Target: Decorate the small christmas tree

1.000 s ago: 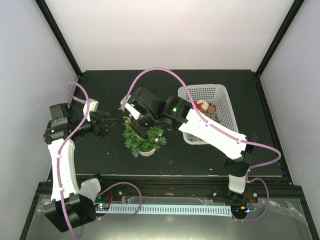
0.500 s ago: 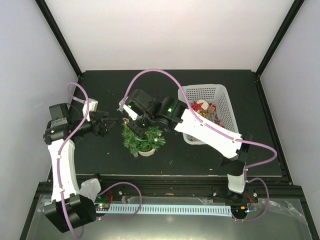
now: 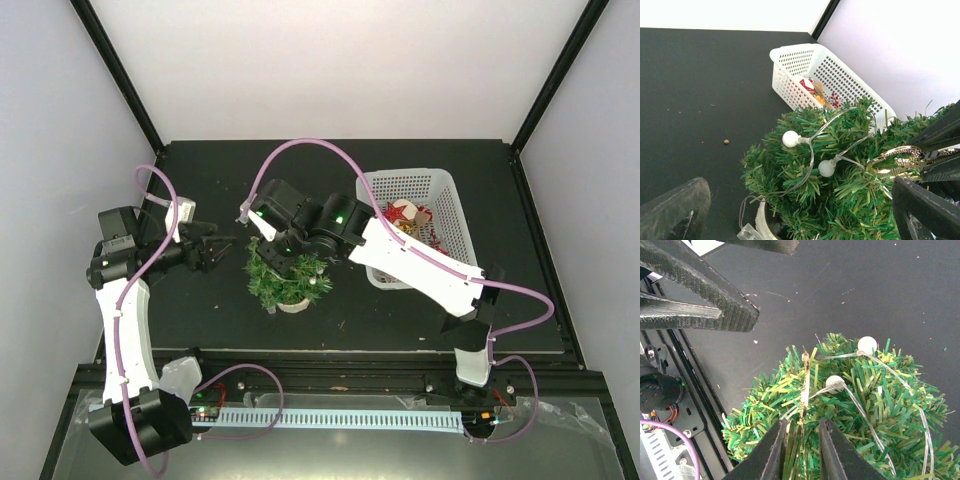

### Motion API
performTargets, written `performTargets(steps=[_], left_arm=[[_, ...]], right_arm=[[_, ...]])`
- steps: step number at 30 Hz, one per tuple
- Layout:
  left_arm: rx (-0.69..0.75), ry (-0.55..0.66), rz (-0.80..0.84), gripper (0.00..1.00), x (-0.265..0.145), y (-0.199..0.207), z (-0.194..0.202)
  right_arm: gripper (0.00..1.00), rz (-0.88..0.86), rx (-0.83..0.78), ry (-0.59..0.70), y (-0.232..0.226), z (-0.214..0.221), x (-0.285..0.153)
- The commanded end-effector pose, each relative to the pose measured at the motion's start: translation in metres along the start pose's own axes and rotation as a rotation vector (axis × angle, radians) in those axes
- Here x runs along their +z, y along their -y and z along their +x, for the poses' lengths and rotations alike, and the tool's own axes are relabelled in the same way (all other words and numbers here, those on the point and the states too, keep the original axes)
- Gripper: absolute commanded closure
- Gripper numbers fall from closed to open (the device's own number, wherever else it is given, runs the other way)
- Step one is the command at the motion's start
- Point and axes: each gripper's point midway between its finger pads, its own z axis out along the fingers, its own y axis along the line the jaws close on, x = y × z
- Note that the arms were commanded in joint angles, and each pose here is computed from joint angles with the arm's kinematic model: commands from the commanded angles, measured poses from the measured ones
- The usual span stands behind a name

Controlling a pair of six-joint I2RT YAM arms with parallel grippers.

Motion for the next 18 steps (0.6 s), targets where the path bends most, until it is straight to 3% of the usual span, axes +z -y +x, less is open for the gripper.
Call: performTargets(steps=[1, 18], left_arm=[[0.023, 0.015, -0.004, 0.01, -0.003, 0.003, -0.004], [0.028, 0.020, -0.014, 0.01, -0.004, 0.003, -0.005]], right_arm=[[0.78, 0.028, 0.009, 0.008, 0.008, -0.001, -0.009], [0.77, 0.086, 0.029, 0.090, 0.023, -0.012, -0.046]])
